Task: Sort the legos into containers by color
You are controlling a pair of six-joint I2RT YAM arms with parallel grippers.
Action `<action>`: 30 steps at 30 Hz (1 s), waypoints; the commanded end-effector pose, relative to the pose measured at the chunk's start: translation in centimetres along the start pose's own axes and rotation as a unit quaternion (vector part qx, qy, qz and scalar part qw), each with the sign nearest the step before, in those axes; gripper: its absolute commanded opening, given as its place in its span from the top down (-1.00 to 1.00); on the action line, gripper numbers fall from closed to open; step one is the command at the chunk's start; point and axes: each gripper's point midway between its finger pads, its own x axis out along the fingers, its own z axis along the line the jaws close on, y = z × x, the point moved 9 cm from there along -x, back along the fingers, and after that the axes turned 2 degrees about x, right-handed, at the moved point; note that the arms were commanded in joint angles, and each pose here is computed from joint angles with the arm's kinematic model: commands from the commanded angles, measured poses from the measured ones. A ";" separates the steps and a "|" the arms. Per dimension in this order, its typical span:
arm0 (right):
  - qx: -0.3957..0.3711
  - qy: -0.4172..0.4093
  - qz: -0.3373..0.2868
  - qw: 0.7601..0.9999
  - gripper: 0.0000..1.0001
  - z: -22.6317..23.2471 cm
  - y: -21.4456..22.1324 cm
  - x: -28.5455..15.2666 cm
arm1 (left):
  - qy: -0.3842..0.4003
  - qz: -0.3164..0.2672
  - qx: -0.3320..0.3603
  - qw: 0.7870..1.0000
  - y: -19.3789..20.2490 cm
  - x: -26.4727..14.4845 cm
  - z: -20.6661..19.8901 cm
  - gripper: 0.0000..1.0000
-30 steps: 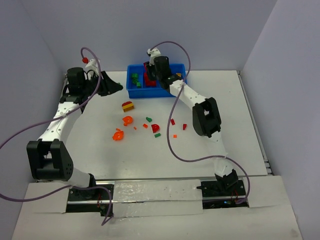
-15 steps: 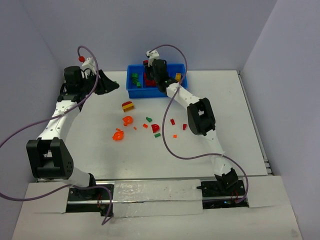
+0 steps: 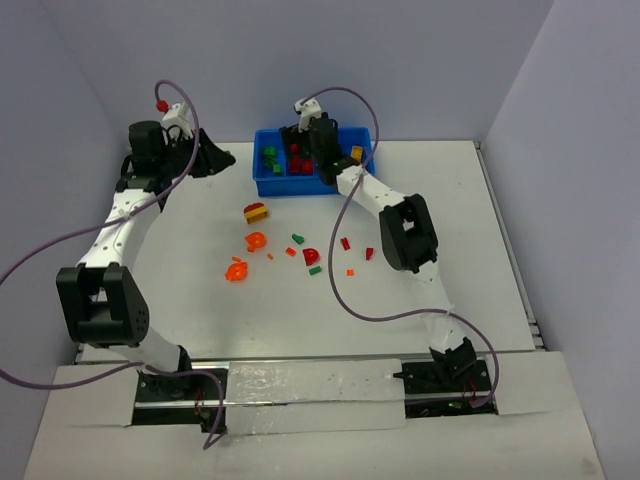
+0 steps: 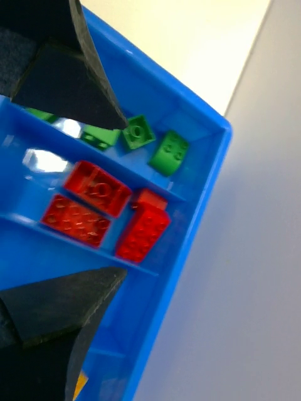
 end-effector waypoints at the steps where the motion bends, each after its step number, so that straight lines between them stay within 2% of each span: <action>1: 0.002 -0.005 -0.097 0.995 -0.98 -1.3 -10.7 -5.6 | -0.018 -0.044 0.054 0.997 -3.8 2.2 0.0 1.00; 5: 0.009 0.002 -0.083 0.997 -1.00 -3.2 -13.5 -9.9 | -0.030 -0.051 0.073 0.996 -5.2 5.6 -0.1 1.00; 7: 0.019 0.019 -0.053 0.998 -1.00 -5.3 -13.7 -12.3 | -0.046 -0.056 0.082 0.994 -5.6 7.6 0.0 1.00; 10: 0.030 0.032 -0.001 0.999 -1.00 -7.9 -11.9 -15.5 | -0.055 -0.060 0.089 0.993 -5.8 10.8 0.8 1.00; 12: 0.035 0.041 0.001 0.999 -1.00 -9.1 -12.5 -18.4 | -0.058 -0.056 0.095 0.992 -5.7 12.3 1.2 1.00; 16: 0.055 0.070 0.036 0.995 -1.00 -12.0 -9.9 -21.8 | -0.062 -0.039 0.089 0.993 -4.7 15.8 2.7 1.00; 17: 0.081 0.084 0.036 0.993 -1.00 -12.9 -9.6 -22.4 | -0.061 -0.044 0.089 0.993 -4.8 16.3 2.7 0.99; 26: 0.131 0.071 0.058 0.987 -1.00 -13.1 -7.5 -23.1 | -0.074 -0.037 0.092 0.992 -2.9 20.1 4.8 0.88; 30: 0.134 0.065 0.065 0.987 -1.00 -13.1 -7.5 -22.7 | -0.076 -0.031 0.091 0.992 -2.1 20.9 5.5 0.74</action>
